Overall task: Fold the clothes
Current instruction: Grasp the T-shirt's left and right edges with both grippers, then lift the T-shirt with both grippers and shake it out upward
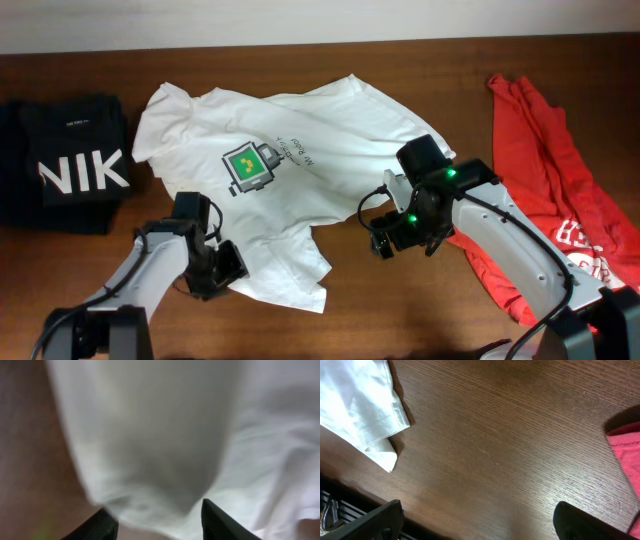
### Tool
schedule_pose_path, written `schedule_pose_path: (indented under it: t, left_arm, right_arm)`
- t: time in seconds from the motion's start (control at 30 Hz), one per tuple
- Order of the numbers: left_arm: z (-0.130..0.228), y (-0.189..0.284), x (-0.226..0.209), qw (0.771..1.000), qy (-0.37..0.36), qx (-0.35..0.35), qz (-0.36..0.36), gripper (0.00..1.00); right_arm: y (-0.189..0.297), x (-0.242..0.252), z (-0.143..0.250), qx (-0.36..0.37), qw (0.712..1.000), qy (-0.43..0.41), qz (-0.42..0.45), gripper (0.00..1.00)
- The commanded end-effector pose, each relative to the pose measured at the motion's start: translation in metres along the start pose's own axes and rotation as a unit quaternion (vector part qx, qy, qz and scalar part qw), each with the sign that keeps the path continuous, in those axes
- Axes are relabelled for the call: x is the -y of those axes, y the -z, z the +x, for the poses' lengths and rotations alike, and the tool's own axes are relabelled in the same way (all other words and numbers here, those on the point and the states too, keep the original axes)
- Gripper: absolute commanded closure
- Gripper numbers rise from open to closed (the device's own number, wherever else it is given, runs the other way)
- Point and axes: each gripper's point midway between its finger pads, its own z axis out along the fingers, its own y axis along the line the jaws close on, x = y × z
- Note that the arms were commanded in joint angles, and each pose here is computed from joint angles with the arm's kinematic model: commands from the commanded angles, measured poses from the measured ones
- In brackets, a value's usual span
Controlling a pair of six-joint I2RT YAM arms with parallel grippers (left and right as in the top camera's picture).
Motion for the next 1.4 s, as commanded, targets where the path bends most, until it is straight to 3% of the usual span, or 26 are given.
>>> schedule_pose_path:
  t: [0.0,0.03,0.13,0.2,0.27,0.47,0.5,0.6,0.63,0.67,0.7,0.8,0.87,0.97,1.07,1.13,1.2,1.3,1.37]
  left_arm:
    - [0.004,-0.015,-0.009,1.0,0.002,-0.008,-0.012,0.58]
    - [0.007,-0.015,-0.008,1.0,0.004,-0.013,-0.01,0.66]
    - [0.013,-0.015,-0.005,1.0,0.008,-0.03,0.002,0.67]
    - [0.021,-0.014,-0.008,0.999,0.013,-0.046,-0.002,0.66]
    - [0.027,-0.013,-0.011,0.998,0.017,-0.058,-0.009,0.51]
    - [0.028,-0.013,-0.011,0.998,0.018,-0.059,-0.01,0.51]
    - [0.023,-0.014,-0.008,0.999,0.014,-0.048,-0.004,0.53]
    - [0.015,-0.015,-0.004,0.999,0.009,-0.033,0.005,0.72]
    - [0.015,-0.015,-0.004,0.999,0.008,-0.032,0.005,0.8]
    - [0.015,-0.015,-0.004,0.999,0.009,-0.033,0.005,0.94]
    - [0.016,-0.014,-0.005,0.999,0.01,-0.036,0.003,1.0]
    - [0.032,-0.012,-0.014,0.998,0.008,-0.069,-0.014,1.0]
    - [0.032,0.0,-0.022,0.996,-0.001,-0.084,-0.02,1.0]
    - [-0.007,0.039,-0.056,0.996,0.036,-0.038,-0.078,1.0]
    - [-0.045,0.069,-0.07,0.994,0.085,0.021,-0.07,1.0]
    - [-0.052,0.073,-0.075,0.993,0.097,0.032,-0.065,1.0]
    - [-0.052,0.073,-0.076,0.992,0.098,0.032,-0.067,1.0]
    - [-0.052,0.073,-0.076,0.992,0.098,0.032,-0.067,1.0]
    - [-0.052,0.073,-0.076,0.992,0.098,0.033,-0.067,1.0]
  right_arm:
    - [-0.001,0.001,0.001,-0.002,1.0,-0.003,0.006,0.01]
    - [-0.001,0.001,0.001,-0.001,1.0,-0.004,0.007,0.01]
    - [-0.001,0.001,0.001,-0.001,1.0,-0.004,0.007,0.01]
    - [-0.001,0.001,0.001,-0.001,1.0,-0.004,0.007,0.01]
    - [-0.001,0.001,0.001,-0.001,1.0,-0.004,0.007,0.01]
    - [-0.001,0.001,0.001,-0.001,1.0,-0.004,0.007,0.01]
    - [-0.001,0.001,0.001,-0.001,1.0,-0.004,0.007,0.01]
    - [-0.001,0.001,0.001,-0.002,1.0,-0.004,0.007,0.01]
    - [-0.001,0.001,0.001,-0.001,1.0,-0.004,0.007,0.01]
    - [-0.001,0.001,0.001,-0.001,1.0,-0.004,0.007,0.01]
    - [-0.001,0.001,0.001,-0.001,1.0,-0.004,0.007,0.01]
    - [0.0,0.008,-0.002,0.006,0.999,-0.023,0.026,0.01]
    - [0.003,0.03,-0.012,0.032,0.993,-0.073,0.083,0.01]
    - [0.014,0.059,-0.041,0.104,0.978,-0.157,0.088,0.01]
    - [0.022,0.079,-0.067,0.158,0.967,-0.19,0.06,0.0]
    - [0.015,0.083,-0.072,0.155,0.97,-0.181,0.049,0.05]
    - [-0.001,0.085,-0.068,0.125,0.975,-0.175,0.048,0.22]
    - [-0.03,0.092,-0.057,0.071,0.978,-0.188,0.051,0.63]
    - [-0.055,0.098,-0.047,0.025,0.978,-0.199,0.052,0.85]
